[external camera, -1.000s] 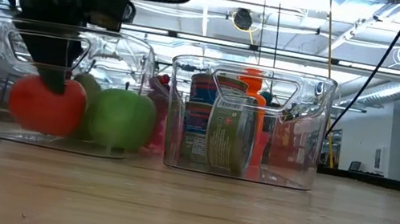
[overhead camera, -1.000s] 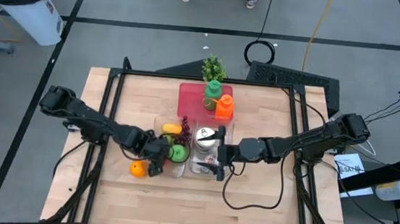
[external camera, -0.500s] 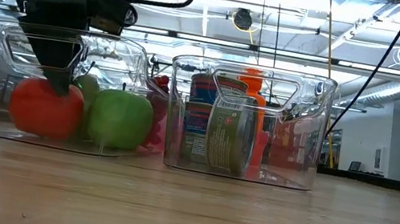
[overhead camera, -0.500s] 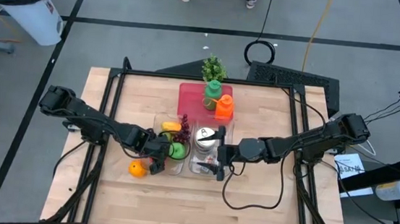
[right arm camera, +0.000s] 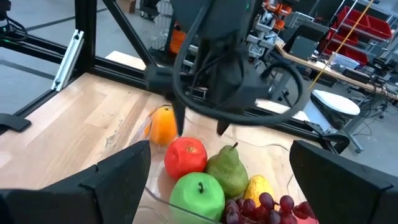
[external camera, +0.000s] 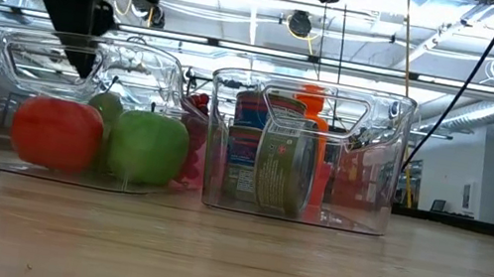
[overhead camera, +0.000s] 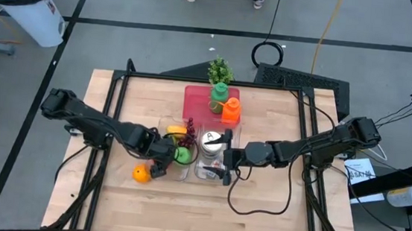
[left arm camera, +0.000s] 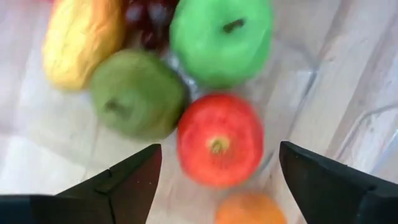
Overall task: Pick & Place Food Item
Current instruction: Put the orange into the left transparent bin
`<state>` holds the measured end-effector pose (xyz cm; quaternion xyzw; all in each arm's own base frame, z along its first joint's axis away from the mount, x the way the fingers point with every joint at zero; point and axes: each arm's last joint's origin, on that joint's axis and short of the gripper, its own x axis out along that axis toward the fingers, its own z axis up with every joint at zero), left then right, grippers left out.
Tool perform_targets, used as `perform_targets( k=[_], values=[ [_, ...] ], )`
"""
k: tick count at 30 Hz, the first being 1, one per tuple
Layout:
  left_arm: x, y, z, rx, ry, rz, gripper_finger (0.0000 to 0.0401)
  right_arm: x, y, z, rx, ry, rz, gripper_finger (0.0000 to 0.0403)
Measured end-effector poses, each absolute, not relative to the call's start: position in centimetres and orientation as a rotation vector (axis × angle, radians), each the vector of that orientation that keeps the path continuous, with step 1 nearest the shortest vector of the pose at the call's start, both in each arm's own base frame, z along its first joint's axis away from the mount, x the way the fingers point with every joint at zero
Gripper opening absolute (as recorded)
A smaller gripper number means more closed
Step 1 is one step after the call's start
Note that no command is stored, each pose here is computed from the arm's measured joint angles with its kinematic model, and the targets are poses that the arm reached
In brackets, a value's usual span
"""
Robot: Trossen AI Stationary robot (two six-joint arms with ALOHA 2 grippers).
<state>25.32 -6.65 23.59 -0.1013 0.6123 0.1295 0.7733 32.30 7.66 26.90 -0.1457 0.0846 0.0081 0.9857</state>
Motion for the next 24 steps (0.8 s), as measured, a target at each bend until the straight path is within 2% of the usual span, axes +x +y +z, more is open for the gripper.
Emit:
perform_targets(
  k=[8,16,24],
  values=[
    [21.8,-8.4,25.6,-0.161,1.5,0.422,0.0312,32.3,7.7,26.8,-0.296,0.182,0.018,0.0364],
    [18.4,-11.9,26.7,-0.26,1.405,0.522,0.0301,32.3,7.7,26.7,-0.284,0.19,0.017,0.0364],
    [16.8,-15.0,25.4,-0.297,1.352,0.532,0.0315,32.3,7.7,26.7,-0.27,0.189,0.016,0.0364]
  ],
)
